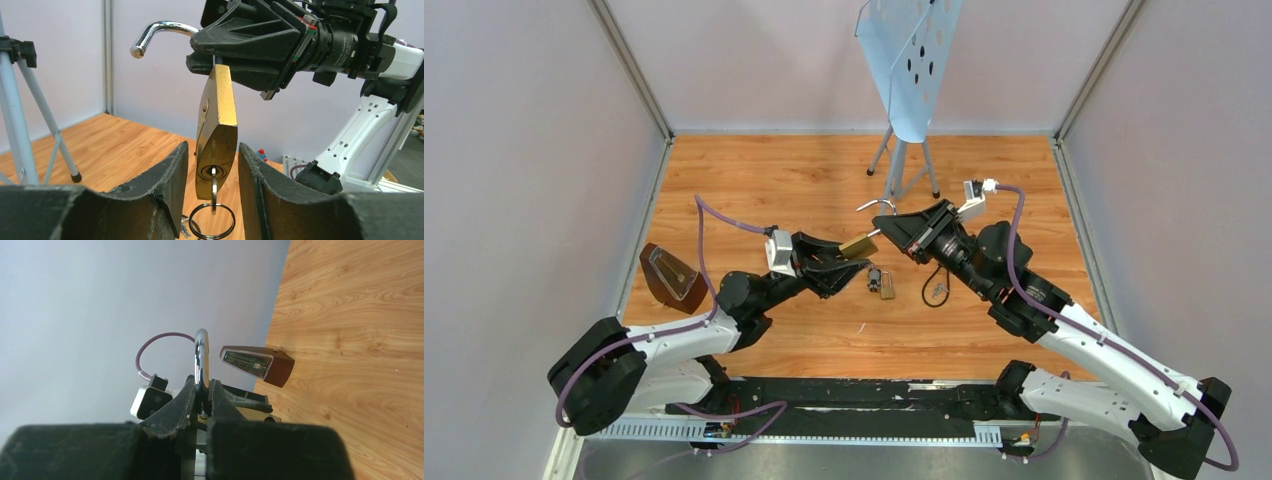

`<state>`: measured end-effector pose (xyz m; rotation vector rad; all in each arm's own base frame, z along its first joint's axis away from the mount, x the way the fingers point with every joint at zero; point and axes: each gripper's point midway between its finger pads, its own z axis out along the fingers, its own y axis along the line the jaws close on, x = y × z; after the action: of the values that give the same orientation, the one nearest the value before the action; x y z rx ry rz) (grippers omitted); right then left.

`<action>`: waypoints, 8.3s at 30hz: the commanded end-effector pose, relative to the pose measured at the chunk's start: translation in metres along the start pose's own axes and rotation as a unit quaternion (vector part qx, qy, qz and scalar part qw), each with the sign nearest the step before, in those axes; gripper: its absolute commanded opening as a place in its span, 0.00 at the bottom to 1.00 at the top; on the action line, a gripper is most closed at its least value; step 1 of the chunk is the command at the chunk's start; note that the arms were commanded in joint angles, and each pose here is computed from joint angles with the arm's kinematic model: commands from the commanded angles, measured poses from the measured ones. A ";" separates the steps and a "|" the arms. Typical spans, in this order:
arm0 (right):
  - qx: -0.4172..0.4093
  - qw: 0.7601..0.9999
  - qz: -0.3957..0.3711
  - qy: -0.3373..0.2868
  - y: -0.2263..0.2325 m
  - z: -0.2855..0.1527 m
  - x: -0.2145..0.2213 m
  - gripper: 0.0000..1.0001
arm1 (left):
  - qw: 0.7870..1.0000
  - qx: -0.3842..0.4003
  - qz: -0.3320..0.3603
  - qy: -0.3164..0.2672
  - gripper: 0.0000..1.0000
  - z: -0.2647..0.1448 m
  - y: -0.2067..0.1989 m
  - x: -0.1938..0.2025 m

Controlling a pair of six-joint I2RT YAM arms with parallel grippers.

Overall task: Lock with the key
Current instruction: Pick up the lock from the center of the board, then lock the lock.

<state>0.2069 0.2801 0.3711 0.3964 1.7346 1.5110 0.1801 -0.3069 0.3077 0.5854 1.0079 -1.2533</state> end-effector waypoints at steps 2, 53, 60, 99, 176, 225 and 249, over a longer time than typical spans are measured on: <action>-0.082 0.996 0.041 -0.020 0.052 -0.012 -0.017 0.00 | 0.999 0.030 0.008 -0.040 0.54 0.011 -0.011 -0.026; -0.085 0.918 -0.386 0.016 -0.041 -0.064 0.006 0.75 | 0.980 -0.047 -0.078 0.175 0.00 0.008 -0.005 -0.030; -0.123 0.883 -0.448 0.074 -0.048 -0.035 0.018 0.76 | 0.968 0.043 -0.123 0.216 0.00 0.001 -0.022 -0.040; -0.172 0.927 -0.292 0.160 -0.008 -0.019 0.037 0.00 | 0.949 0.133 -0.190 0.215 0.00 -0.015 -0.030 -0.028; -0.088 0.985 -0.145 -0.019 -0.021 -0.030 0.004 0.77 | 0.941 -0.098 -0.322 0.018 0.00 0.000 0.000 -0.054; -0.265 0.942 -0.203 0.029 0.078 -0.036 0.016 0.00 | 0.973 -0.018 -0.217 0.077 0.84 -0.051 -0.045 -0.039; -0.292 0.924 -0.244 0.043 0.081 -0.046 0.024 0.00 | 0.964 0.021 -0.191 0.185 0.62 -0.053 -0.051 -0.008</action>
<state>0.1569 0.3027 0.3674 -0.3535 1.4902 1.5293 0.1138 -0.2777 0.2794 0.6463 1.5099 -1.6202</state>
